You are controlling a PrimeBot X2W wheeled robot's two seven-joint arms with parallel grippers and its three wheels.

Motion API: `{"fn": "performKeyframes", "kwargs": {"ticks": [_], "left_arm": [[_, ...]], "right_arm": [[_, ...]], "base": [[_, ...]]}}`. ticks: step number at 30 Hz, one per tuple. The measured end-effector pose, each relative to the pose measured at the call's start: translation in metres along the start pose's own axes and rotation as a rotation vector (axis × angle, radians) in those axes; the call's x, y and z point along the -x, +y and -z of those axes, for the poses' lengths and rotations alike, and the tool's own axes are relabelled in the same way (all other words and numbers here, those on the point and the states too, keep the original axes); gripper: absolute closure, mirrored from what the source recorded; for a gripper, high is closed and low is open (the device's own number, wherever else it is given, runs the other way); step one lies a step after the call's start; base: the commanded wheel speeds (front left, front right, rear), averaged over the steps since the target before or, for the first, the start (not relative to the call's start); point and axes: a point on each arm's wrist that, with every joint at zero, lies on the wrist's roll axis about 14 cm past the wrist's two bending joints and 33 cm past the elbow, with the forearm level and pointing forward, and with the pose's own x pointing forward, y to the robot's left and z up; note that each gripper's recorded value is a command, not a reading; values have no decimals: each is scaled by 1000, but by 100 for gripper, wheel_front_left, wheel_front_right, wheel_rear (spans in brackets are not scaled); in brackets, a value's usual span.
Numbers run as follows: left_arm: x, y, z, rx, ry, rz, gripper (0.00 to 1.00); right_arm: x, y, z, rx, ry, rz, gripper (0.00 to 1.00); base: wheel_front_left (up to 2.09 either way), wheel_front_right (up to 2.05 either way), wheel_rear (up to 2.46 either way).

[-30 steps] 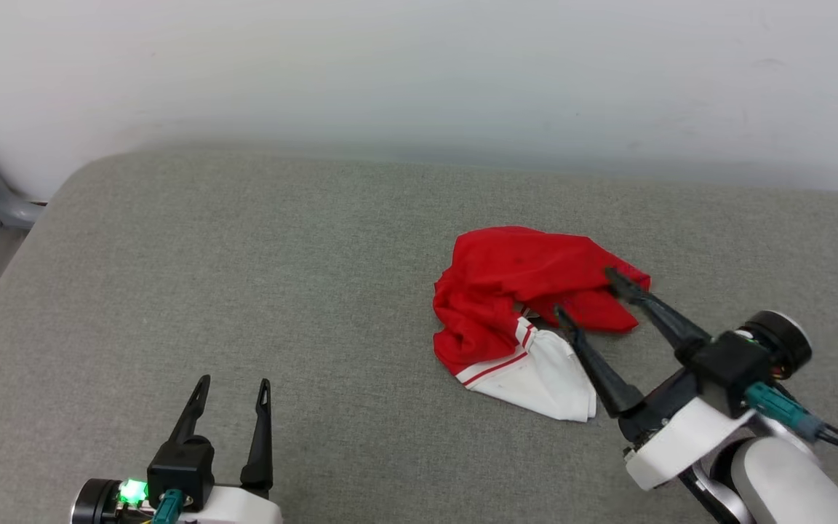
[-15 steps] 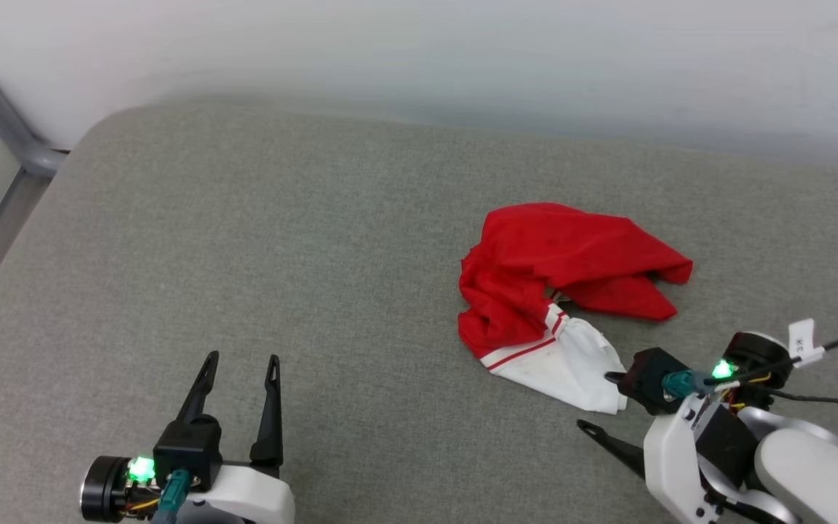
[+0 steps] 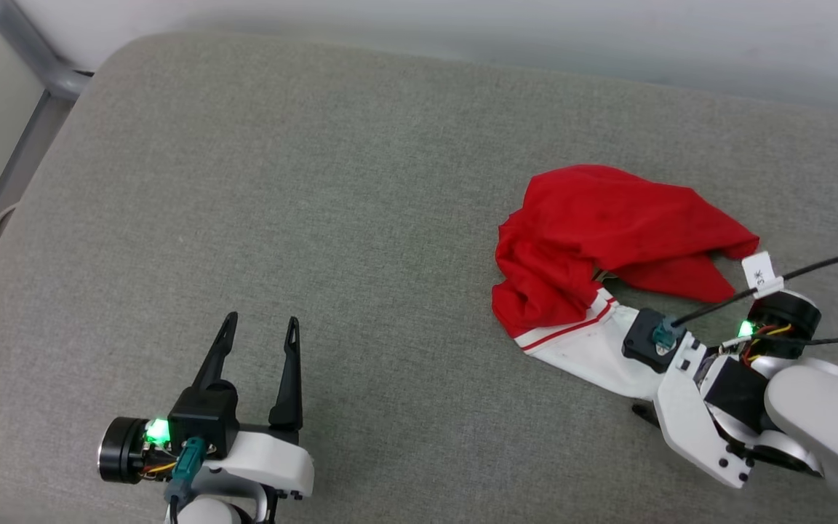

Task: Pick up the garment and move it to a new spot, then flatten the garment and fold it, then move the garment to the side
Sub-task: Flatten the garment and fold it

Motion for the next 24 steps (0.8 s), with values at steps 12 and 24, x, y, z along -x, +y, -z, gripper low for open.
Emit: {"fn": "performKeyframes", "kwargs": {"ticks": [12, 24], "left_arm": [[-9, 2, 5, -2, 14, -13, 0], [3, -2, -12, 9, -38, 7, 0]], "right_arm": [[-22, 4, 12, -22, 87, -45, 100], [24, 47, -77, 47, -299, -88, 100]], "base": [[0, 0, 0], [0, 0, 0]]}}
